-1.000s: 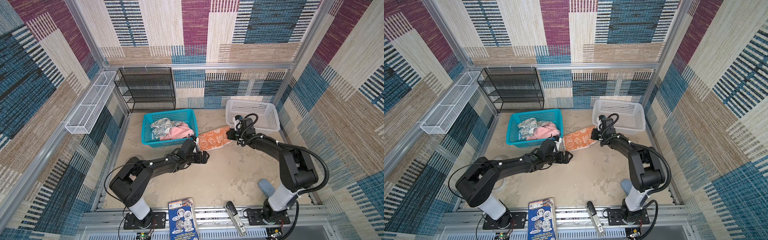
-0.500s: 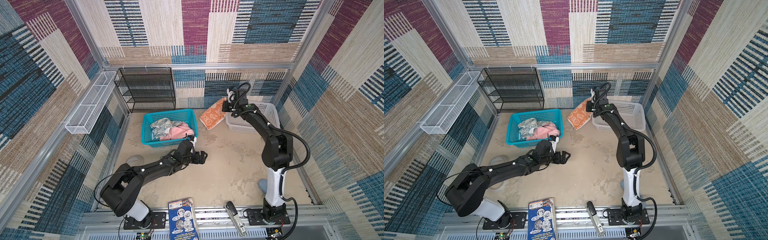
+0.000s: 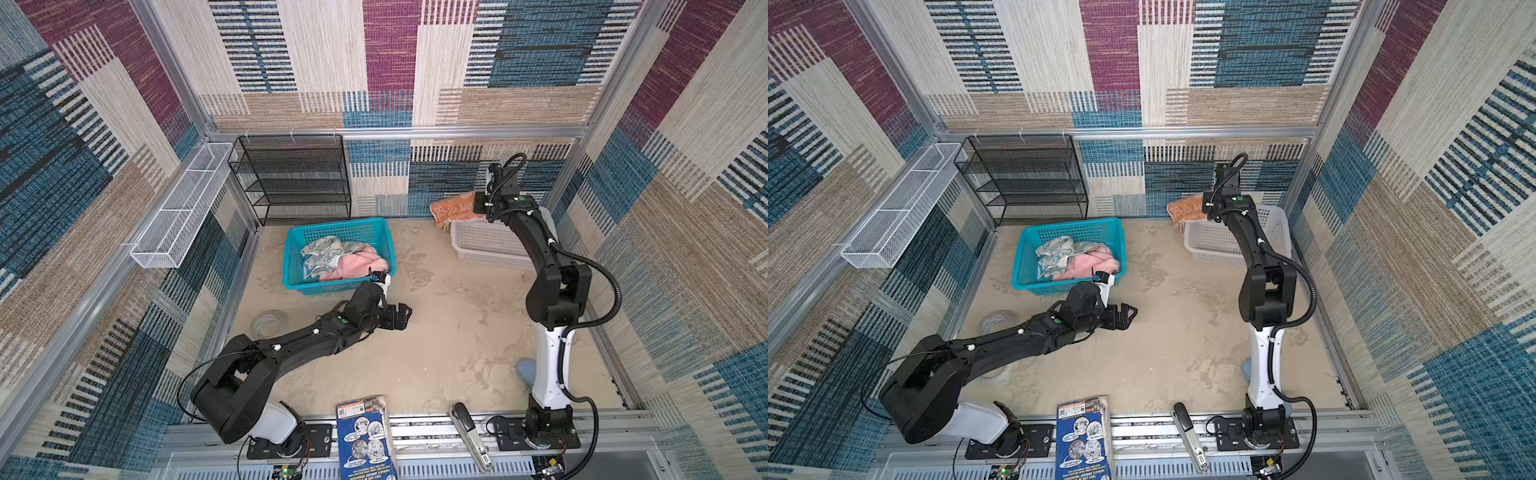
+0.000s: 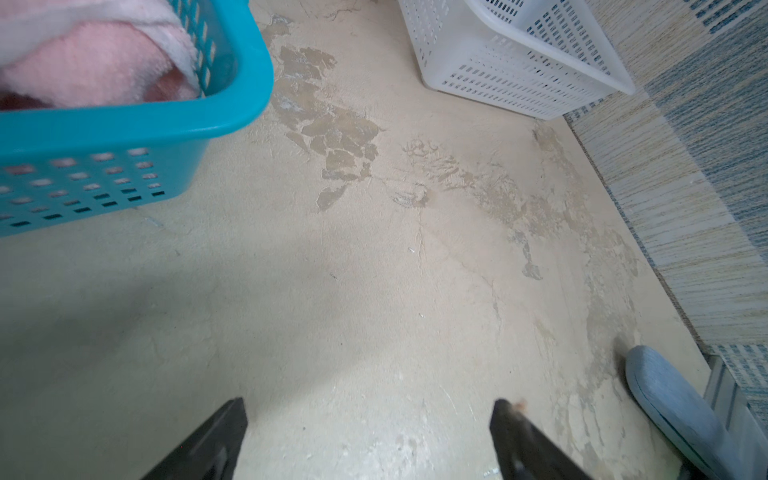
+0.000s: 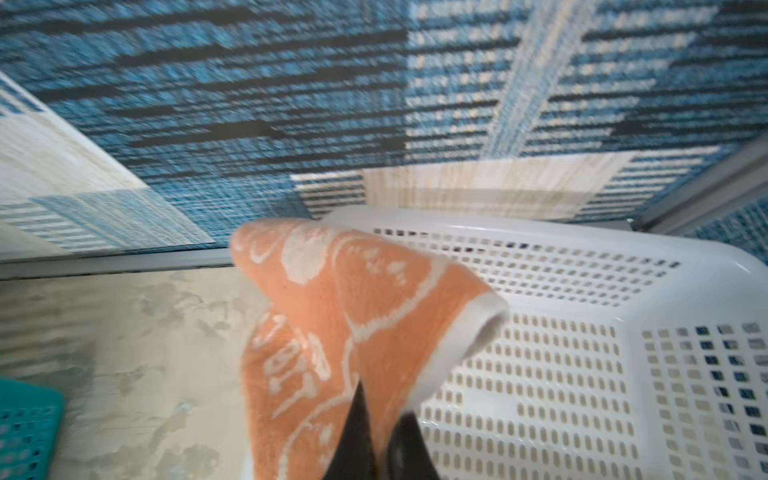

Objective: Fold and stack the towels
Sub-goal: 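Lower the folded orange towel into the white basket and open the right gripper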

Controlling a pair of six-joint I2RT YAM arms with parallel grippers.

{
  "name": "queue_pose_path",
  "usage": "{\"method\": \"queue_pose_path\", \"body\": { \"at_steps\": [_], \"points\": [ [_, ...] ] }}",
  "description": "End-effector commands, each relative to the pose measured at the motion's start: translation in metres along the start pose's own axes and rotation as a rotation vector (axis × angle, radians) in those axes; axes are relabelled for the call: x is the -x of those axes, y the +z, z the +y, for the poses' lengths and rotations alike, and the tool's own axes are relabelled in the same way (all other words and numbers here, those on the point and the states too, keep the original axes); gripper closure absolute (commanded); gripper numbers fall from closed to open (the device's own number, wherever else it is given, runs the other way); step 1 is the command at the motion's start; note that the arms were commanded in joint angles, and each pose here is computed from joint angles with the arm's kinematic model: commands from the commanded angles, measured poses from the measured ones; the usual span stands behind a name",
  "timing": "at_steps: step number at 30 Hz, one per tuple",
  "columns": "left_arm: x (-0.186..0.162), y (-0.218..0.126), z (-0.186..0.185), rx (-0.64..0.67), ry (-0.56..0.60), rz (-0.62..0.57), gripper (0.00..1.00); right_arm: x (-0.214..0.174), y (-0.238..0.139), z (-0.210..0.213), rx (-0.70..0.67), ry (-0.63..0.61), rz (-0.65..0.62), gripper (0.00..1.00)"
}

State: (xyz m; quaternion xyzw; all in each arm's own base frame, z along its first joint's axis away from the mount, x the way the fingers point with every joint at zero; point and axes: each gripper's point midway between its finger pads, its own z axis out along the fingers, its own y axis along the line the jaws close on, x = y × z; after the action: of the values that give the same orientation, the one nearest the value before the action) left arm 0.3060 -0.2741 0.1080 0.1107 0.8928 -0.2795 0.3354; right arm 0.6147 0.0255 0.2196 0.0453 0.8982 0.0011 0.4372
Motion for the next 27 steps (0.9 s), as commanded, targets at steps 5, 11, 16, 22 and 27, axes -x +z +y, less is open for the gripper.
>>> {"method": "queue_pose_path", "body": {
  "at_steps": [5, 11, 16, 22, 27],
  "points": [
    [0.004, -0.002, 0.001, 0.018, 0.011, -0.002, 0.04, -0.011, -0.002, -0.070, -0.142, 0.048, -0.045, 1.00],
    [0.004, -0.002, 0.002, 0.023, 0.008, 0.005, 0.04, -0.050, 0.014, -0.112, -0.222, 0.054, 0.022, 1.00],
    [0.003, -0.001, 0.002, 0.030, 0.008, 0.015, 0.04, -0.077, 0.031, -0.142, -0.305, 0.038, 0.088, 1.00],
    [0.004, 0.000, 0.004, 0.042, 0.011, 0.017, 0.04, -0.088, 0.046, -0.166, -0.377, 0.014, 0.124, 1.00],
    [0.006, 0.004, 0.002, 0.036, 0.011, 0.021, 0.04, -0.079, 0.049, -0.168, -0.388, 0.023, 0.122, 0.67]
  ]
}}
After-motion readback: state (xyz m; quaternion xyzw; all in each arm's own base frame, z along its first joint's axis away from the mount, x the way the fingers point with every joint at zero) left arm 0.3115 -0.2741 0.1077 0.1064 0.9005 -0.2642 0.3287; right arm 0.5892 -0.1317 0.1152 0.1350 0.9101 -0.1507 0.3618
